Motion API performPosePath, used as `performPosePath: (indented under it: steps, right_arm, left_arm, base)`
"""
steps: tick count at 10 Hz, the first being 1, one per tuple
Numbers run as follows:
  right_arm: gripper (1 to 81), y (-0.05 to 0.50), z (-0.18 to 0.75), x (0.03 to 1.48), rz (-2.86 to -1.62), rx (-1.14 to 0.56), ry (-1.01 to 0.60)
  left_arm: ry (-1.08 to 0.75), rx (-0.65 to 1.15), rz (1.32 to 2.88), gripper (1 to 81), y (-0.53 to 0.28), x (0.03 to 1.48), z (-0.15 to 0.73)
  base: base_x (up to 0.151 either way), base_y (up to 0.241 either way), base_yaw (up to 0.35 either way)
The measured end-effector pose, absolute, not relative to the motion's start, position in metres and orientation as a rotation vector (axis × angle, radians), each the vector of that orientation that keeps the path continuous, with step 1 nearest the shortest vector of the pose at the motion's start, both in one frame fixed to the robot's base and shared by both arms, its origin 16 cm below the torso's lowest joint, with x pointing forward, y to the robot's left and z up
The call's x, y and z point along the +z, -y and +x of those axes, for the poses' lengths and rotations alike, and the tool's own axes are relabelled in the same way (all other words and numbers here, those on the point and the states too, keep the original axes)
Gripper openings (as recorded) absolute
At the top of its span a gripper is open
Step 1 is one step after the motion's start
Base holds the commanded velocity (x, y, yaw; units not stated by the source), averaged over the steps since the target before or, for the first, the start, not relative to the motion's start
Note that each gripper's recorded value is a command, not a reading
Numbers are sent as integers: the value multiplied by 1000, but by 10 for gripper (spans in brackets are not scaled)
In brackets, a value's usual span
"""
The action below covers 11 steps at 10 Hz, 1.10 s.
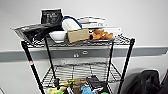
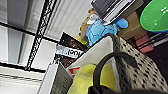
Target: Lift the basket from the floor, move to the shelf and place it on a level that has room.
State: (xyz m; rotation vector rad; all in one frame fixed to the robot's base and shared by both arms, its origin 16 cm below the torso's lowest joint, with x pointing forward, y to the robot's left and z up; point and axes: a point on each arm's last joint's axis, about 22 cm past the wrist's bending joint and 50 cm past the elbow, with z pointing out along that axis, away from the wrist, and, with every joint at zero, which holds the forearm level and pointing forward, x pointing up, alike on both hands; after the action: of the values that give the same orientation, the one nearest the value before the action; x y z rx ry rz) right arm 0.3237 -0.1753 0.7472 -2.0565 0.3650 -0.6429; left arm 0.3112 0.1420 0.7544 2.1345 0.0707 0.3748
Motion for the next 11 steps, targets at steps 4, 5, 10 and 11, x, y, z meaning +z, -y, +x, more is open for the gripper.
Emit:
performPosePath:
  steps: [4,5,10,11]
  right_arm:
    - [10,176,326,749,-2055,-651,-363]
    - [10,177,324,748,-2057,-648,-364]
    - [10,177,322,764,-2039,-648,-350]
    - [10,177,323,771,-2030,-651,-343]
  left_arm:
    - [-71,380,2131,10,-142,756,312]
    - [-71,378,2132,10,-142,755,311]
    - [-60,366,2109,10,-139,770,302]
    - [-58,365,2104,10,-140,774,300]
  base:
    - [0,0,0]
    - [0,0,0]
    - [0,0,0]
    - [0,0,0]
